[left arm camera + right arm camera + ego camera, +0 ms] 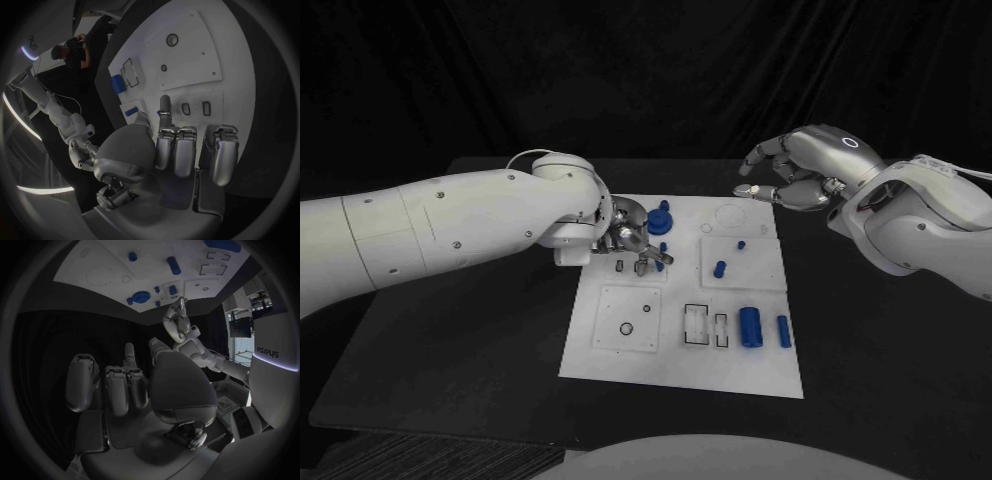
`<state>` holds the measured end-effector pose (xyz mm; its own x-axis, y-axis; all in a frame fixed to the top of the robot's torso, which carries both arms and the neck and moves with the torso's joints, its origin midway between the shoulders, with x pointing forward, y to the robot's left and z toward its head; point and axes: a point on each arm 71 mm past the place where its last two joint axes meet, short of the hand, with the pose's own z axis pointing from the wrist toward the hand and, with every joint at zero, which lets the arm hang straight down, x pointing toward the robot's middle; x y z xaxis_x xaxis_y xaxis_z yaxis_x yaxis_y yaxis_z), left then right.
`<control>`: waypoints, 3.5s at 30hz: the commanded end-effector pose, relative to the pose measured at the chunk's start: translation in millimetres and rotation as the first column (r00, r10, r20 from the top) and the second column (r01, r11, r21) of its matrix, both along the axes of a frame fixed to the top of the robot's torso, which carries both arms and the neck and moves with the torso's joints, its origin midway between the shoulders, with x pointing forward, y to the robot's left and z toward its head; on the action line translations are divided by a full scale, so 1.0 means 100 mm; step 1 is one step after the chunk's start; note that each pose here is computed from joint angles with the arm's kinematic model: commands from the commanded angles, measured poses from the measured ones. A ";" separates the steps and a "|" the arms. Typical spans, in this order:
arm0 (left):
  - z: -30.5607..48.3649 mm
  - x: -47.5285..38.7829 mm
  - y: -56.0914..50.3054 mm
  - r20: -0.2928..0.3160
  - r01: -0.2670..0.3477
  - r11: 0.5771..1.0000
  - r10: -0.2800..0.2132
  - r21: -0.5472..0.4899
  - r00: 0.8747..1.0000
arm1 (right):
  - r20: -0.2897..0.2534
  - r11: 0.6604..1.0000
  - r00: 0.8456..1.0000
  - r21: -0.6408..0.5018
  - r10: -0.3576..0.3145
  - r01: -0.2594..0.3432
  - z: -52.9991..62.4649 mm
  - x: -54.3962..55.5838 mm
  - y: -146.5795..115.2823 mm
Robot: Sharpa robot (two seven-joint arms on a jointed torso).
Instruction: Assemble the parts on the task board
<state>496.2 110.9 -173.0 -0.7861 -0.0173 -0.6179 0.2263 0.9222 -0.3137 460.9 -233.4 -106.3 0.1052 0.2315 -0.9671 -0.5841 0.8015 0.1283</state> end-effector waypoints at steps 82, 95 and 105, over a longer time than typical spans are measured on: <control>-0.125 0.225 -0.19 -0.037 -0.001 0.999 0.002 0.035 0.999 | -0.038 1.000 0.999 -0.021 -0.017 0.016 -0.13 0.07 0.03; -0.135 0.216 -0.21 -0.041 0.006 0.999 -0.004 0.034 0.999 | -0.043 1.000 0.999 -0.023 -0.019 0.018 -0.14 0.07 0.03; -0.143 0.209 -0.22 -0.047 0.012 0.999 -0.010 0.036 0.999 | -0.043 0.999 0.999 -0.024 -0.022 0.021 -0.14 0.08 0.03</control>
<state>519.2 92.3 -186.4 -0.8050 0.0024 -0.5933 0.2063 0.9387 -0.2761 468.6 -229.9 -119.6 0.0699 0.2087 -0.9755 -0.5745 0.8079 0.1317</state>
